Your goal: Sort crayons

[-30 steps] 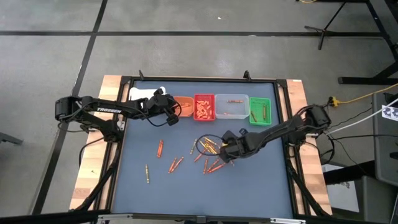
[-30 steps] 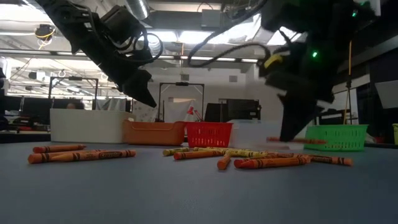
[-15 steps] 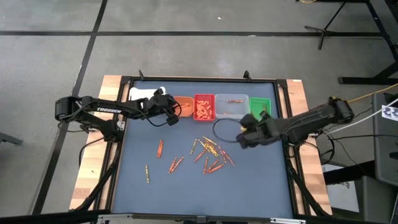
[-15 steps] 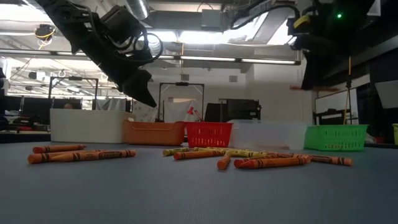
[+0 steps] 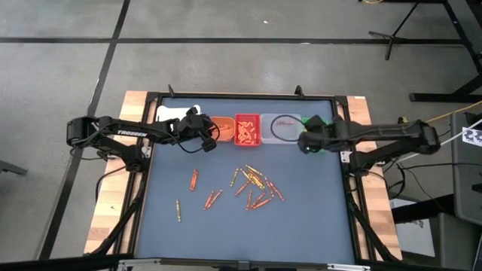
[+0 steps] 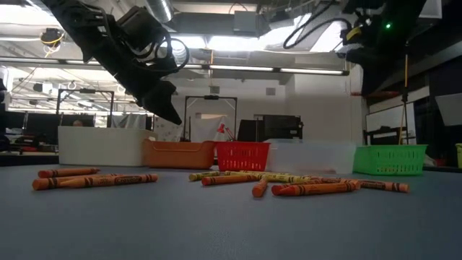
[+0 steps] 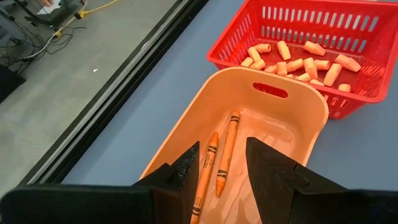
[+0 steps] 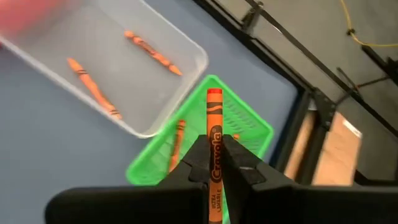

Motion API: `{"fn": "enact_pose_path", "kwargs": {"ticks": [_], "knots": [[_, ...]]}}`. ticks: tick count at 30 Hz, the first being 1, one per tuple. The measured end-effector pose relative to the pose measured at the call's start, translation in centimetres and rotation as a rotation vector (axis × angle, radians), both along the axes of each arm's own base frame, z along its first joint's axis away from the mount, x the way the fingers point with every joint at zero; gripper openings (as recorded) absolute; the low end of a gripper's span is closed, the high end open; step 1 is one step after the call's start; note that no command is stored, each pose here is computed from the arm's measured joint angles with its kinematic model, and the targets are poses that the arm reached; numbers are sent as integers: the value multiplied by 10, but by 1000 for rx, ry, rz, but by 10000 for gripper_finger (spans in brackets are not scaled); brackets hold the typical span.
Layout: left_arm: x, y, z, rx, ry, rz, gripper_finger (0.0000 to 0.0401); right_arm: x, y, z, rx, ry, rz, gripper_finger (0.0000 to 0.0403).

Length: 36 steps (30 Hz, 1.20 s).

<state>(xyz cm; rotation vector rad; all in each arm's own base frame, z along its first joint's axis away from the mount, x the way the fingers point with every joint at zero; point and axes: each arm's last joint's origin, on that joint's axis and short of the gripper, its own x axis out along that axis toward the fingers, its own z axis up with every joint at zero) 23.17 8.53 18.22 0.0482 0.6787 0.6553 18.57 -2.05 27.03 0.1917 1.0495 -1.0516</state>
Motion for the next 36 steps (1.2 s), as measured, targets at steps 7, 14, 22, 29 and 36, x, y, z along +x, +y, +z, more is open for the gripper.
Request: {"fn": "enact_pose_path", "kwargs": {"ticks": [7, 14, 22, 29, 36], "knots": [[0, 0, 0, -1, -1, 1, 116, -4, -22, 0, -3, 44, -69, 17], [0, 0, 0, 0, 0, 0, 116, -8, -39, 0, -1, 43, -162, 17], [0, 0, 0, 0, 0, 0, 116, -10, -51, -19, -3, 22, -221, 17], [0, 0, 0, 0, 0, 0, 116, -14, -48, -58, 43, 15, -211, 17], [0, 0, 0, 0, 0, 0, 116, -16, -47, -98, 49, -77, -204, 17]]}}
